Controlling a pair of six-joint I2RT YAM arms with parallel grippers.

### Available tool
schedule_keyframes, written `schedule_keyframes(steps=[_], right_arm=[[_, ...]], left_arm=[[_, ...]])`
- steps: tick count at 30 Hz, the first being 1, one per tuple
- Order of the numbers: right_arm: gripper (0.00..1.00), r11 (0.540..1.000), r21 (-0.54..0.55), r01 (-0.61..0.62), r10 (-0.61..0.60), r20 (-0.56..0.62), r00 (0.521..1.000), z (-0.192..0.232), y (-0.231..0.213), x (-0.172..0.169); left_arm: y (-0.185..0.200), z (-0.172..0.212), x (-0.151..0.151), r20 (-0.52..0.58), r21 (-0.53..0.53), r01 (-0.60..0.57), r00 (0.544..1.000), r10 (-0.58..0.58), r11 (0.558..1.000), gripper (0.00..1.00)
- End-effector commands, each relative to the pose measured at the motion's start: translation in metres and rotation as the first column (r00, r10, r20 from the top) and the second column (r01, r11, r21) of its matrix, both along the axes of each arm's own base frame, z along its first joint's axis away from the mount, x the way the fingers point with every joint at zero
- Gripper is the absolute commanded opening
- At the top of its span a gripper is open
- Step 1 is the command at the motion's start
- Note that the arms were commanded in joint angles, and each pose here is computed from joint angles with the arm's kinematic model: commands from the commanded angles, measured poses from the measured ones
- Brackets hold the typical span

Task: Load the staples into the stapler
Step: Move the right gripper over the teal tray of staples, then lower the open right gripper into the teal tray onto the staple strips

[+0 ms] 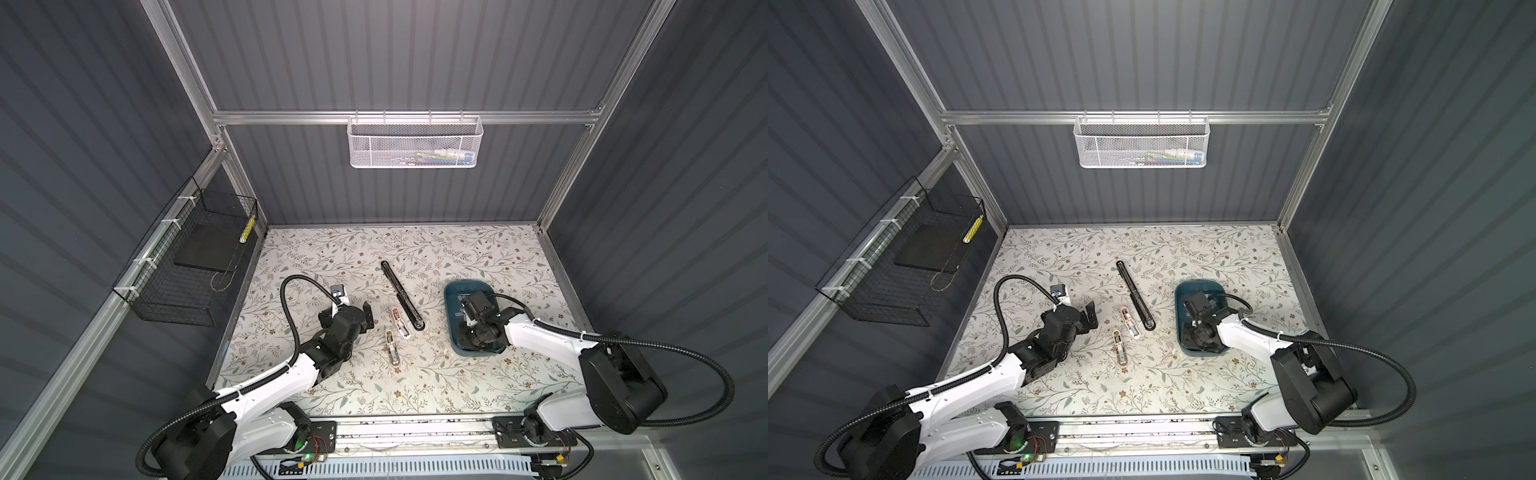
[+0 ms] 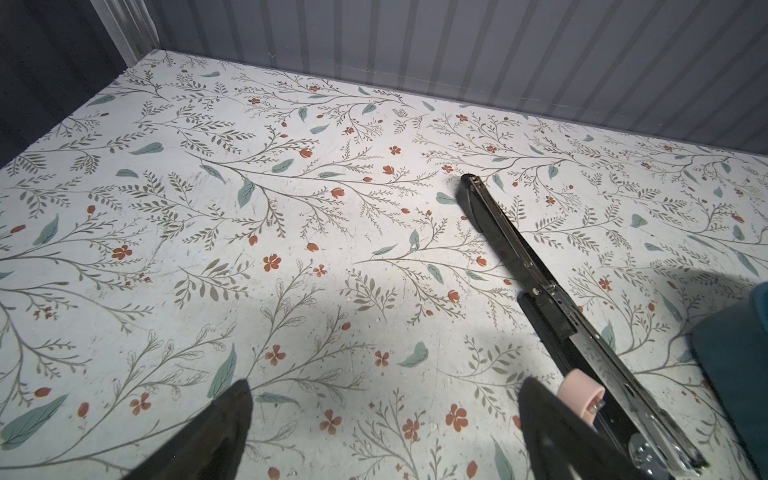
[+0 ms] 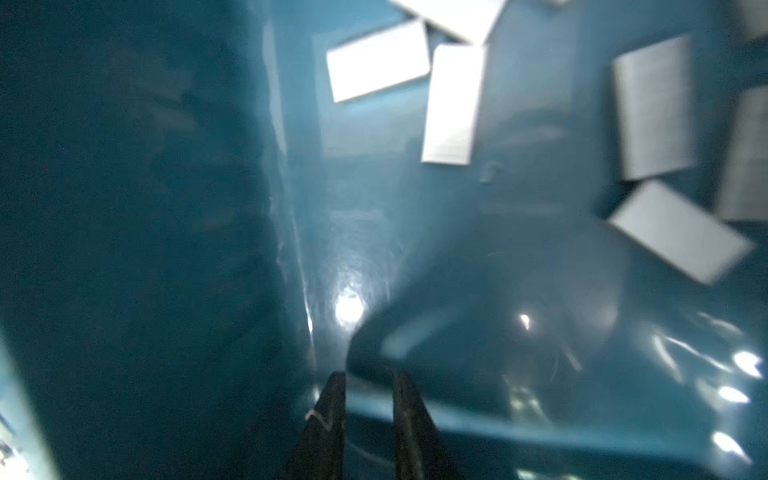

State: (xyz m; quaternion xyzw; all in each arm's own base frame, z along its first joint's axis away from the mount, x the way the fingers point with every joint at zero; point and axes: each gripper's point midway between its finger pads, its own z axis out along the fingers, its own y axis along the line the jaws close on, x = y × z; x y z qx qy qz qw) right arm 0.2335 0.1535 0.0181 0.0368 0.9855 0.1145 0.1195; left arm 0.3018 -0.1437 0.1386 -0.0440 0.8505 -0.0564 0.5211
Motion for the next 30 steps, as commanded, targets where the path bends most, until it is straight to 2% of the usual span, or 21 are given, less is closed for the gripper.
schedule_keyframes(steps=[1, 7, 13, 19, 22, 25, 28, 30], right_arm=[[0.24, 0.999, 0.039, 0.014, -0.013, -0.017, 1.000, 0.000, 0.009, -0.015], [0.27, 0.999, 0.034, -0.008, 0.009, -0.015, 1.000, -0.001, 0.022, -0.038], [0.27, 0.996, 0.083, -0.036, 0.036, 0.001, 0.999, 0.001, 0.047, -0.049], [0.32, 0.996, 0.079, -0.044, 0.039, 0.065, 0.997, 0.016, 0.055, -0.045], [0.36, 0.999, -0.025, -0.029, 0.033, 0.150, 0.988, 0.035, 0.039, -0.028], [0.41, 0.995, -0.102, 0.022, 0.009, 0.293, 0.956, 0.070, 0.024, -0.004], [0.52, 0.988, -0.121, 0.096, -0.035, 0.429, 0.903, 0.095, 0.012, 0.017], [0.52, 0.988, -0.097, 0.122, -0.064, 0.463, 0.884, 0.096, 0.010, 0.030]], left_arm=[[-0.002, 0.007, 0.004, 0.001, -0.013, -0.009, 1.000, 0.009, 1.000, 1.00], [-0.005, 0.003, 0.006, -0.014, -0.011, -0.003, 1.000, 0.003, 1.000, 1.00], [-0.007, 0.001, 0.007, -0.024, -0.007, 0.001, 1.000, -0.001, 1.000, 1.00], [-0.007, 0.000, 0.005, -0.029, -0.016, 0.004, 1.000, -0.004, 1.000, 1.00], [-0.007, 0.002, 0.005, -0.025, -0.023, 0.002, 1.000, -0.002, 1.000, 1.00], [-0.007, 0.003, 0.003, -0.018, -0.039, 0.003, 1.000, -0.004, 0.999, 1.00], [-0.006, 0.004, 0.002, -0.016, -0.051, 0.002, 1.000, -0.003, 0.999, 1.00], [-0.005, 0.005, 0.002, -0.012, -0.054, -0.001, 1.000, 0.000, 0.999, 1.00]])
